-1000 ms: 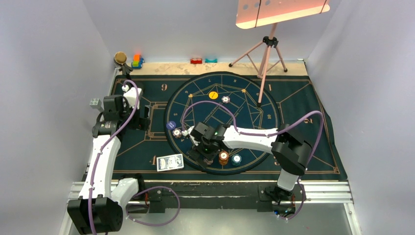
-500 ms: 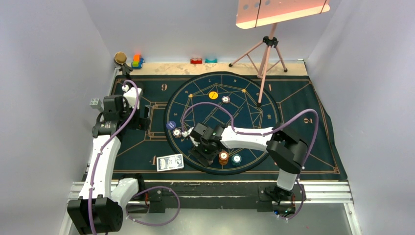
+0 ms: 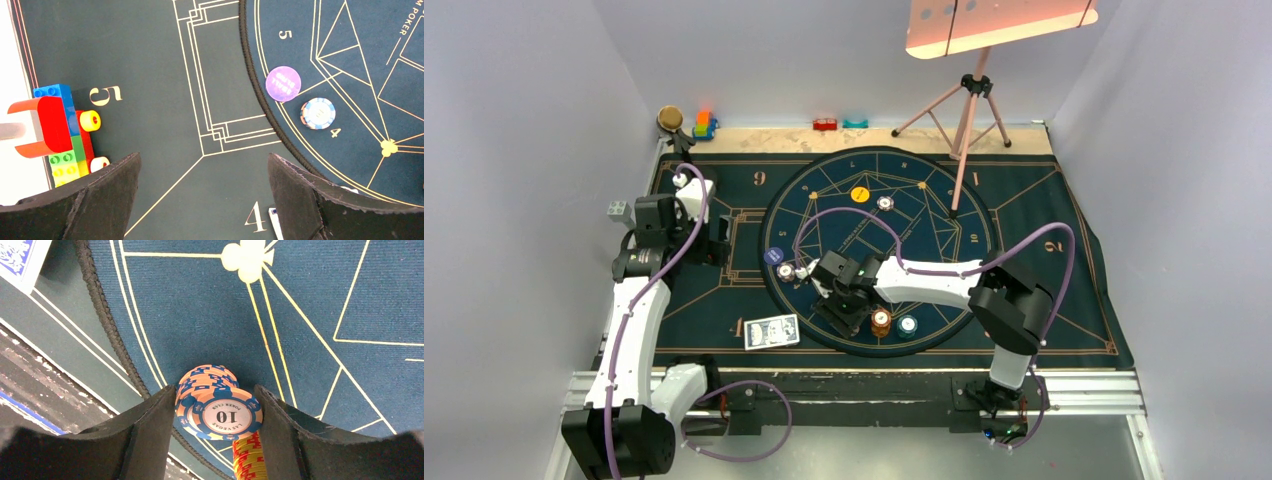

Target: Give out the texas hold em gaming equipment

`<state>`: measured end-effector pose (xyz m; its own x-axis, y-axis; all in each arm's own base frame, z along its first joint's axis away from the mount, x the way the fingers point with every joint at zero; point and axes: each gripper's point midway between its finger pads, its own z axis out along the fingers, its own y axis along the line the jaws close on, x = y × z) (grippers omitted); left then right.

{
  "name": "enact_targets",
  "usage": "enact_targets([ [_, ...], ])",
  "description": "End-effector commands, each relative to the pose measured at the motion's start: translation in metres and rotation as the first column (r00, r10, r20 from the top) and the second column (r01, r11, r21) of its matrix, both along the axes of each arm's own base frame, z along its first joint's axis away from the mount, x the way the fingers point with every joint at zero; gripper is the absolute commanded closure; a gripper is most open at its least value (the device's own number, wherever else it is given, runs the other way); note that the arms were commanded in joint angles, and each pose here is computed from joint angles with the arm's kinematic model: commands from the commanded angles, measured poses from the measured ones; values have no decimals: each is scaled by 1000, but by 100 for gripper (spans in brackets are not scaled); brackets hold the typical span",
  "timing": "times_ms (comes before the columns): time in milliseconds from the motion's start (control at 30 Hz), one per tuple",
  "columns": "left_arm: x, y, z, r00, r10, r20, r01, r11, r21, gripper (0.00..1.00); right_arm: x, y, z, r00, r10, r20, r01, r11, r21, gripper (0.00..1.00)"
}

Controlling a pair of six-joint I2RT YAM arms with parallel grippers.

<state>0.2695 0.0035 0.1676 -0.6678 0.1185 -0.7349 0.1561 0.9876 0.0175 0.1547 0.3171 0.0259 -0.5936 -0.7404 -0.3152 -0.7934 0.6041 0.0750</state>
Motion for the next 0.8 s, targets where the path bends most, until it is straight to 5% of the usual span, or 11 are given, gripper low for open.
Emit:
enact_targets([
  [0, 2, 3, 5, 1000, 2, 28, -3, 1000, 9, 0, 7, 12, 30, 999, 13, 46, -16, 998, 63, 40],
  [600, 1, 3, 7, 999, 3, 35, -3, 1000, 9, 0, 1, 9, 21, 1000, 16, 5, -16, 999, 30, 67],
  [767, 1, 1, 8, 999, -2, 39, 2, 1000, 7, 0, 8, 17, 36, 999, -19, 30, 17, 996, 86, 91],
])
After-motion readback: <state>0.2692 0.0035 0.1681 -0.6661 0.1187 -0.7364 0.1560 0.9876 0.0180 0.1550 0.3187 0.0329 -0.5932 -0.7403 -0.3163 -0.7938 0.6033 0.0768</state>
